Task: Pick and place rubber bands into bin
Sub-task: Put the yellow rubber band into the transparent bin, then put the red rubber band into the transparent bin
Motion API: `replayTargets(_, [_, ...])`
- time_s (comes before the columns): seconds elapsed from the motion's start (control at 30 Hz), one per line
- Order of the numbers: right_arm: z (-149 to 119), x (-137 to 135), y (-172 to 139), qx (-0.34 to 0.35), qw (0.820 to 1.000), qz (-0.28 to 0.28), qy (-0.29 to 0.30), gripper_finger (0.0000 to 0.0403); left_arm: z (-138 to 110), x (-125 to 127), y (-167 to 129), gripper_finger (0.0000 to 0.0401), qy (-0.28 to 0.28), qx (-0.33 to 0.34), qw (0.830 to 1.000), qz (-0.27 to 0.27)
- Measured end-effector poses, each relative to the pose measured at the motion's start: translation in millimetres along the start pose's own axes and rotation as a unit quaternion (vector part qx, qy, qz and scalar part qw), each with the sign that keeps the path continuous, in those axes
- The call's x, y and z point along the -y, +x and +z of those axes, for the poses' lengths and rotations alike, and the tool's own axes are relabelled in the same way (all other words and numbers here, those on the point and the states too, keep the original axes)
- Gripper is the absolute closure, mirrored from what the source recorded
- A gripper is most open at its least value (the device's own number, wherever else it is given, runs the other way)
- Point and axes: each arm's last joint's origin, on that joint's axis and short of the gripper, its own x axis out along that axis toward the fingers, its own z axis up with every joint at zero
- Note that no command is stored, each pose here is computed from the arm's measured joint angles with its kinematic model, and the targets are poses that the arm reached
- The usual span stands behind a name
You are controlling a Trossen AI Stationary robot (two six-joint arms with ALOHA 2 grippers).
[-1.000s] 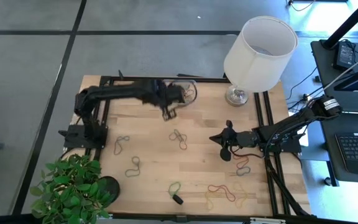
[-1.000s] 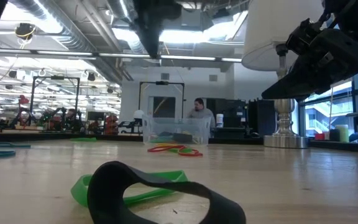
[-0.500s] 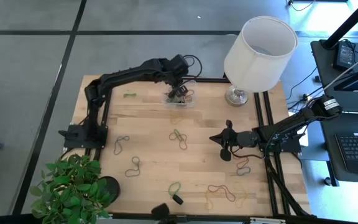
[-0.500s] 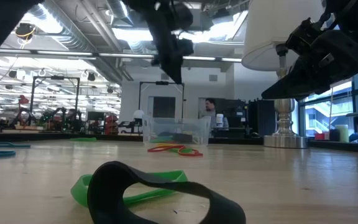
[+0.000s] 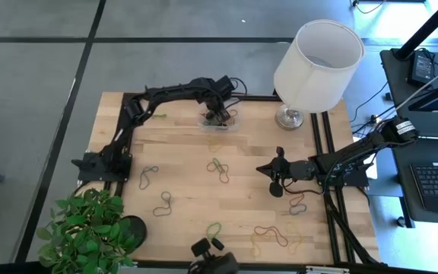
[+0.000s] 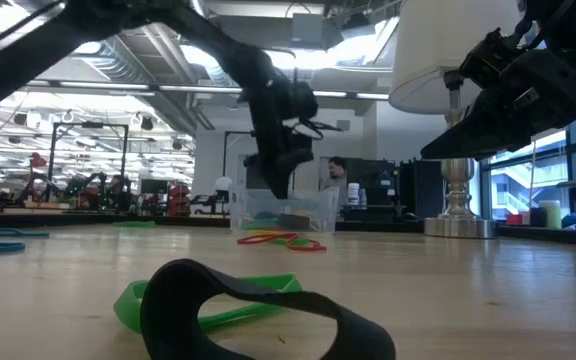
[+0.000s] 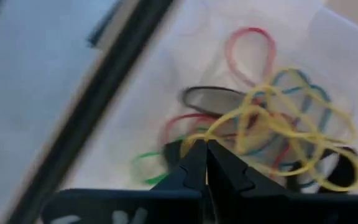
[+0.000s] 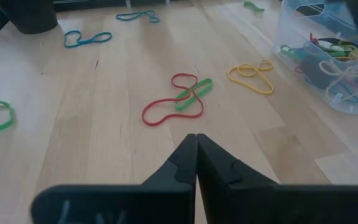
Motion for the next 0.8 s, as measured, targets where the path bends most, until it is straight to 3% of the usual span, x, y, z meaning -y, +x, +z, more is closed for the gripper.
replayTargets(0.17, [0, 0, 0, 0.000, 1.000, 0.000, 0.000, 0.0391, -3, 3, 17, 0.0357, -0.005, -0.019, 1.000, -0.017])
replayTargets(0.43, [0, 0, 0, -0.001, 1.000, 0.000, -0.009, 0.0391, -5, 6, 16, 0.0271, -0.004, -0.029, 0.999, -0.038])
replayTargets(0.6, [0, 0, 0, -0.002, 1.000, 0.000, -0.010, 0.0391, -1, 3, -11, 0.0252, -0.009, -0.001, 0.999, -0.035])
replayTargets(0.8, [-2, 1, 0, -0.011, 1.000, -0.002, -0.011, 0.0391, 3, -1, -60, 0.0263, -0.022, 0.048, 0.998, -0.025])
